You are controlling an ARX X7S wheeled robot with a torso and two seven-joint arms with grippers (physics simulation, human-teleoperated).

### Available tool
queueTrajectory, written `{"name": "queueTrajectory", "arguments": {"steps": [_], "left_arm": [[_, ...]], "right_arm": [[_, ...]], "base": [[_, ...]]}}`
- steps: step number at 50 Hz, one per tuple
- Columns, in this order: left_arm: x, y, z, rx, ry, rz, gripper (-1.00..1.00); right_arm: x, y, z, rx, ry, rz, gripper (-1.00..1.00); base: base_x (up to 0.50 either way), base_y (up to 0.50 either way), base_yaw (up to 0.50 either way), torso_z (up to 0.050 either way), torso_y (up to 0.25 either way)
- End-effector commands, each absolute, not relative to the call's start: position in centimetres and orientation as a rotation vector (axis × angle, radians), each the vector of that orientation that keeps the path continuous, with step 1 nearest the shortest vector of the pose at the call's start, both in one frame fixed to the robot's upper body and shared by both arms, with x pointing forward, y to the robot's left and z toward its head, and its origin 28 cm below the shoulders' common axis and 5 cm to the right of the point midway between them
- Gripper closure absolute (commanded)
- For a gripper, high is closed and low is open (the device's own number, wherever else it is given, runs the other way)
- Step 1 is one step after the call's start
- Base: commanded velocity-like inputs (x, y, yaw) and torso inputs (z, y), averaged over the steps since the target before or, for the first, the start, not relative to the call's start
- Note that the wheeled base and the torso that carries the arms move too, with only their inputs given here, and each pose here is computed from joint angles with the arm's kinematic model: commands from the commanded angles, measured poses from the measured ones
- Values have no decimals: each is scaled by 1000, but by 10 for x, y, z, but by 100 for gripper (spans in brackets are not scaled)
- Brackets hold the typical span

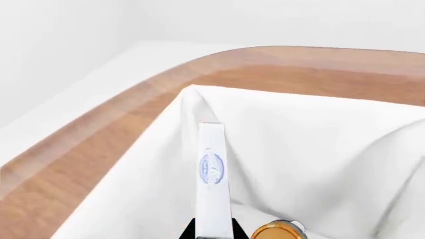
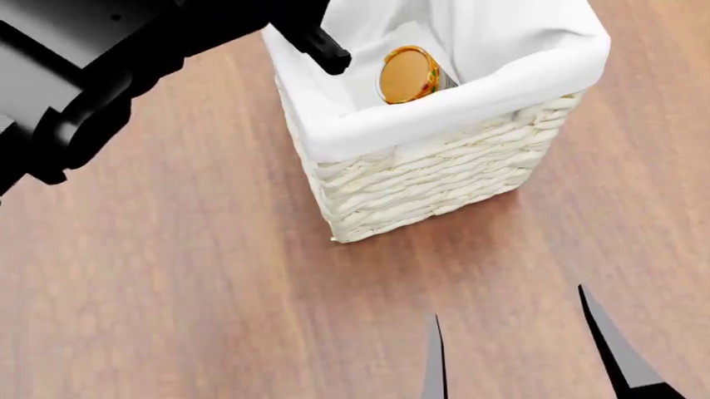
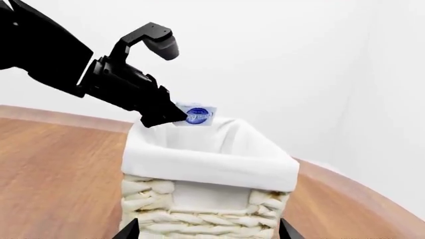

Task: Pick up the alphabet soup and the cream cheese box, and put them in the basket.

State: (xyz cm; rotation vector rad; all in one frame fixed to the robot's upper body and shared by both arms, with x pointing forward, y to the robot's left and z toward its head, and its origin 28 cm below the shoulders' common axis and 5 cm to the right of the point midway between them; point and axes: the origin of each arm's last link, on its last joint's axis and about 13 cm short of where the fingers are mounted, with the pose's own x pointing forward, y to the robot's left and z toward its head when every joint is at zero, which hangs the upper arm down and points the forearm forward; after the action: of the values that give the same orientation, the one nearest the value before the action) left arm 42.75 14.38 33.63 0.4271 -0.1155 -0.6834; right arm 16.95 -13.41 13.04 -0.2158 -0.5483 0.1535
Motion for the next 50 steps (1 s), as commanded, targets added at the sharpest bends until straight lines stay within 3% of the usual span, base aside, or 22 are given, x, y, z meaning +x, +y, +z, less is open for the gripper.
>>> {"name": "queueTrajectory", "arguments": {"steps": [1, 20, 21, 39, 50], "left_arm": [[425, 141, 344, 428, -129, -692, 100], [424, 138, 351, 410, -145, -718, 100], [423, 138, 350, 411, -137, -724, -100], [423, 139, 353, 380, -157, -716, -100], [417, 142, 351, 155, -470, -602, -100]], "right_arm": [[169, -135, 130, -214, -546, 153, -100], [167, -134, 129, -213, -542, 155, -100], [167, -135, 129, -212, -543, 154, -100], [166, -135, 127, -207, -543, 155, -100], [163, -132, 128, -210, -543, 162, -100]], "base": [[0, 0, 0, 0, 10], [0, 0, 0, 1, 1], [0, 0, 0, 0, 0], [0, 0, 0, 0, 0], [0, 0, 0, 0, 0]]}}
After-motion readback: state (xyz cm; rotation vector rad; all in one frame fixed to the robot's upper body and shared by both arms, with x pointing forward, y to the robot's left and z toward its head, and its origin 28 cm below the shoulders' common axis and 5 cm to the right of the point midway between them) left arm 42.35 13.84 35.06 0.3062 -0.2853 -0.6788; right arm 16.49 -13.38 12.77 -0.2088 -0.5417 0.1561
